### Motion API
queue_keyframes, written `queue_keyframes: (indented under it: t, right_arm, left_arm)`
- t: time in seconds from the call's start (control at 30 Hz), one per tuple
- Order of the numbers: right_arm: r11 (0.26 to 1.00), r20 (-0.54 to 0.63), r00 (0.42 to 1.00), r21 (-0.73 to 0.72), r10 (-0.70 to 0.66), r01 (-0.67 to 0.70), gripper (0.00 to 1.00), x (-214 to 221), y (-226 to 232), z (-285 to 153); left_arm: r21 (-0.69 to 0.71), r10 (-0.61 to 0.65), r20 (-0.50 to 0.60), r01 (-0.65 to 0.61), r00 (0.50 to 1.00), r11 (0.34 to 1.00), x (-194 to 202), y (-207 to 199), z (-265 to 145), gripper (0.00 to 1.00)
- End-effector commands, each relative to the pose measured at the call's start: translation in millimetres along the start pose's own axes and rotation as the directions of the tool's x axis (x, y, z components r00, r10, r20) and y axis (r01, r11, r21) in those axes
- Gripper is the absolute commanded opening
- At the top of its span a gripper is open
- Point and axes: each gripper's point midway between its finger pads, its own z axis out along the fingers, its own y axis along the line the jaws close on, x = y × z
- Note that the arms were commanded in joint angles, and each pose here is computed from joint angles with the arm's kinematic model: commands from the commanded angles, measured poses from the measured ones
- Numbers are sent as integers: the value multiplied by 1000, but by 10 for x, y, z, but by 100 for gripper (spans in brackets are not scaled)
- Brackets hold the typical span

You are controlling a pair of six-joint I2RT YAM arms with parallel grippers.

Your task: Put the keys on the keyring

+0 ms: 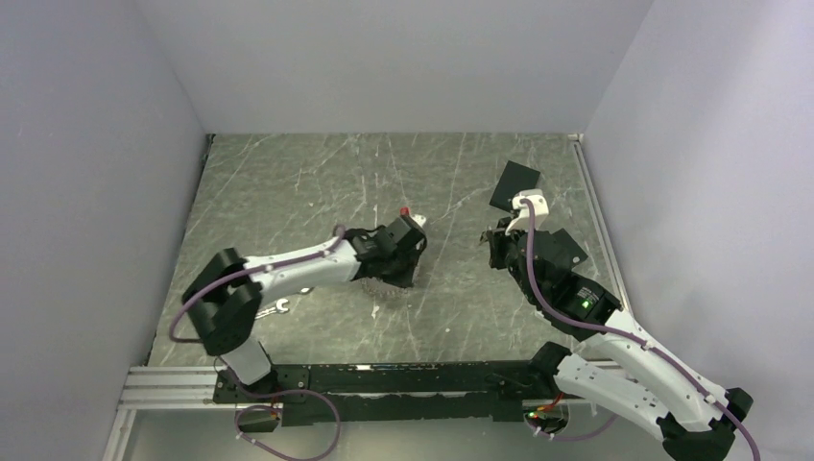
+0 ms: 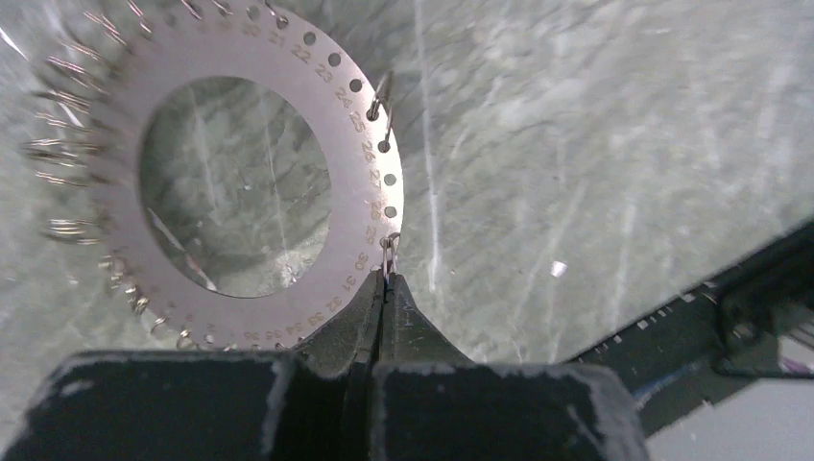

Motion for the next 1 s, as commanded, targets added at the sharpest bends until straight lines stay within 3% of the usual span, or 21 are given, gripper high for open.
queue_keyframes:
  t: [0.0, 0.2, 0.4, 0.57, 0.77, 0.97]
  right_arm:
    - [997, 58, 997, -65, 40, -37, 0, -245, 108, -72]
    - [955, 61, 998, -296, 31, -12, 0, -344, 493, -216]
    - [851, -56, 998, -525, -29, -5, 0, -244, 920, -419]
    - [759, -159, 987, -646, -33, -79, 0, -70, 1168, -531]
    - [654, -250, 967, -724, 46, -219, 0, 24, 1274, -548]
    - [652, -326, 942, -697, 83, -299, 0, 17, 1222, -411]
  left_arm:
    - [178, 167, 102, -184, 981, 967, -253, -216, -502, 0]
    - [258, 288, 159, -321, 944, 911, -312, -341, -907, 0]
    - [236, 340, 237, -394, 910, 888, -466, -294, -1117, 0]
    - [259, 371, 290, -445, 882, 857, -558, -351, -1191, 0]
    - [314, 358, 371, -479, 857, 820, -684, -442, -1380, 0]
    - [395, 316, 455, -507, 832, 766, -766, -504, -1637, 0]
